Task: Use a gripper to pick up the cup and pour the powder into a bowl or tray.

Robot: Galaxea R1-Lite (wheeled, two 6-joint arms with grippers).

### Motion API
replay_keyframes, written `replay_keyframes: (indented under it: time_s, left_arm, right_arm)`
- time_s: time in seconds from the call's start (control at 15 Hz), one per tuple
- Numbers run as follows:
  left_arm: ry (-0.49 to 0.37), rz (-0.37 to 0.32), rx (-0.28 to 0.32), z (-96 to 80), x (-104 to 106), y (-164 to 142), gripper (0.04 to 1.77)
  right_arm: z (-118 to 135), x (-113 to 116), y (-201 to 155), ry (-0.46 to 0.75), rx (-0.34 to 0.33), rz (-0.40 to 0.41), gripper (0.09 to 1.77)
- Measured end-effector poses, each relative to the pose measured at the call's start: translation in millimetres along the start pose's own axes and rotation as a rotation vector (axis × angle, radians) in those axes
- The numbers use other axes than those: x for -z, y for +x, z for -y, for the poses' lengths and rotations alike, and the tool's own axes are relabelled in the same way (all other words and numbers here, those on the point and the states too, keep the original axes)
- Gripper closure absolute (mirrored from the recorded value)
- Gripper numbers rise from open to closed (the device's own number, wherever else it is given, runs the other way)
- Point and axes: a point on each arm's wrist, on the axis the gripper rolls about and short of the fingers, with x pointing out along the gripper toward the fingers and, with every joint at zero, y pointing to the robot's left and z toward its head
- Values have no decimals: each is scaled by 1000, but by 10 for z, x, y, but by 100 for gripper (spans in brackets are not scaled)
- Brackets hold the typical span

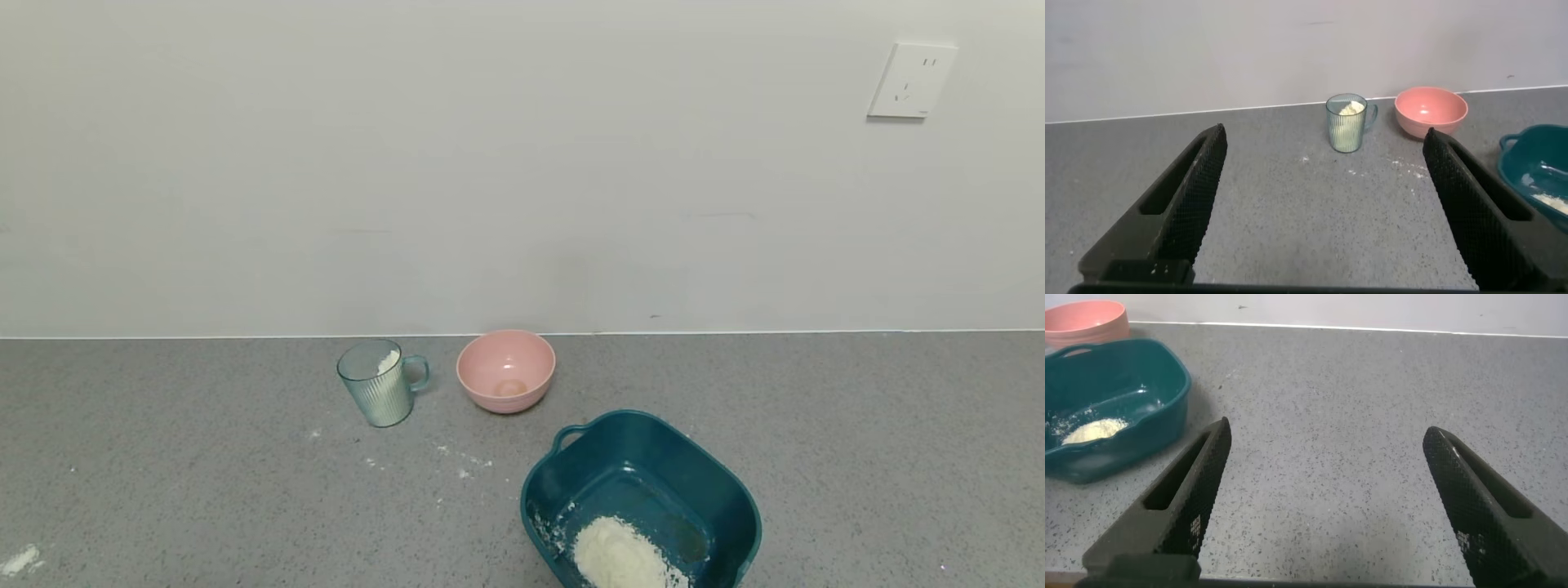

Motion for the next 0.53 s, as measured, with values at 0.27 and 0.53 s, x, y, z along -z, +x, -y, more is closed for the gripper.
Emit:
replay_keyframes:
  time_s: [0.27, 0.53]
  left_arm:
    - [1, 31, -8, 15, 195, -217, 9]
    - [0, 47, -13, 33, 398, -274, 9]
  right_arm:
    - [0, 0, 0, 0, 0, 0, 15]
    - [0, 0, 0, 0, 0, 0, 15]
